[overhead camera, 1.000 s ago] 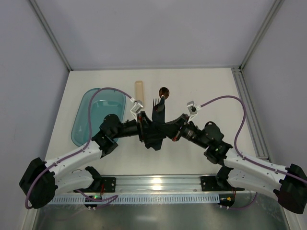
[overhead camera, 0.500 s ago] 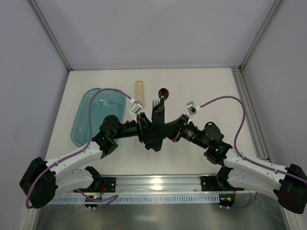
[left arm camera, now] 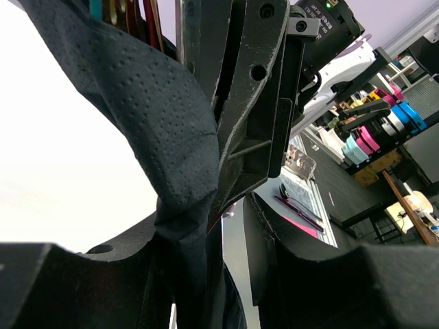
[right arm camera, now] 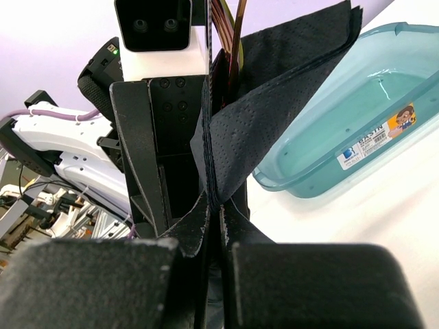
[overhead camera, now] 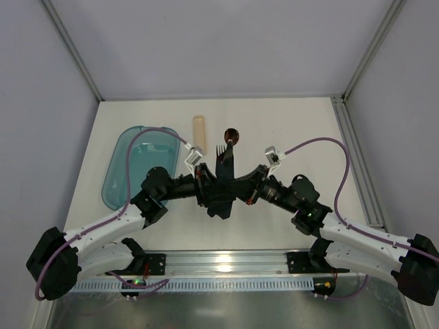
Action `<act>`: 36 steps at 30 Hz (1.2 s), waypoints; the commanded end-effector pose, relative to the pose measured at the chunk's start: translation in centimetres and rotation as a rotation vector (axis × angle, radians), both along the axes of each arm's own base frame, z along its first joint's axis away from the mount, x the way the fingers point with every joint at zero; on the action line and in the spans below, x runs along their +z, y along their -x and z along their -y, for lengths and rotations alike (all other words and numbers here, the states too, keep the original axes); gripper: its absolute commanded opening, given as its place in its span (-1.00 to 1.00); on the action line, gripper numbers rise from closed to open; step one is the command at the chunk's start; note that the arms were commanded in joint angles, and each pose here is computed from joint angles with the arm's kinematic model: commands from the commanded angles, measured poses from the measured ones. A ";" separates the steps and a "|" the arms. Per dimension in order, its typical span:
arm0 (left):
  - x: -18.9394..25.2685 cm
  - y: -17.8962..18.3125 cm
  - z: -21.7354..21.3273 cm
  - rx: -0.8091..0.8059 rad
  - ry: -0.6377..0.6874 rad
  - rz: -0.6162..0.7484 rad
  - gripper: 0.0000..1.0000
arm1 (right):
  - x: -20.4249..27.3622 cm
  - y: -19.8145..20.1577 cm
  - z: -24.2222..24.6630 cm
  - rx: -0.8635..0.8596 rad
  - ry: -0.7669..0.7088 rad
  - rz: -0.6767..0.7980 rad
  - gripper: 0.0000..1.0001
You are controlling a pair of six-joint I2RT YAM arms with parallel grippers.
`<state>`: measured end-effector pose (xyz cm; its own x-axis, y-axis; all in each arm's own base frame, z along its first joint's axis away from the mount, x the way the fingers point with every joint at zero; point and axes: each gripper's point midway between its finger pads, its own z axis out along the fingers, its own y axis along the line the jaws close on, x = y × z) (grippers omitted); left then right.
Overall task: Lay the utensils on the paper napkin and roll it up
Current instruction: Roll the napkin.
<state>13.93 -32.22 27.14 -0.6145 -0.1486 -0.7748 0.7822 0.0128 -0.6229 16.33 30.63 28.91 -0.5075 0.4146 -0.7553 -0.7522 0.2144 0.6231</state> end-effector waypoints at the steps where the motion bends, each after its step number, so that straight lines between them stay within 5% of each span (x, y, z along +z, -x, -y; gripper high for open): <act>1: -1.1 -0.1 -0.2 0.018 -0.031 0.002 -0.17 | 4.4 -0.7 0.8 -0.056 -0.125 0.080 -0.93; 7: -1.6 -0.4 -0.2 0.030 -0.050 -0.008 0.00 | 4.5 -0.5 0.7 -0.049 -0.125 0.086 -0.92; 22: -0.7 -0.6 -0.3 0.043 -0.021 0.005 -0.07 | 3.7 -0.7 0.5 -0.047 -0.119 0.069 -0.92; 29: -1.1 -0.4 -0.1 0.028 -0.018 -0.006 -0.31 | 3.6 -0.8 0.6 -0.052 -0.120 0.067 -0.92; 36: -1.1 -0.4 -0.2 0.035 -0.015 -0.009 -0.87 | 3.5 -0.7 0.6 -0.053 -0.120 0.067 -0.92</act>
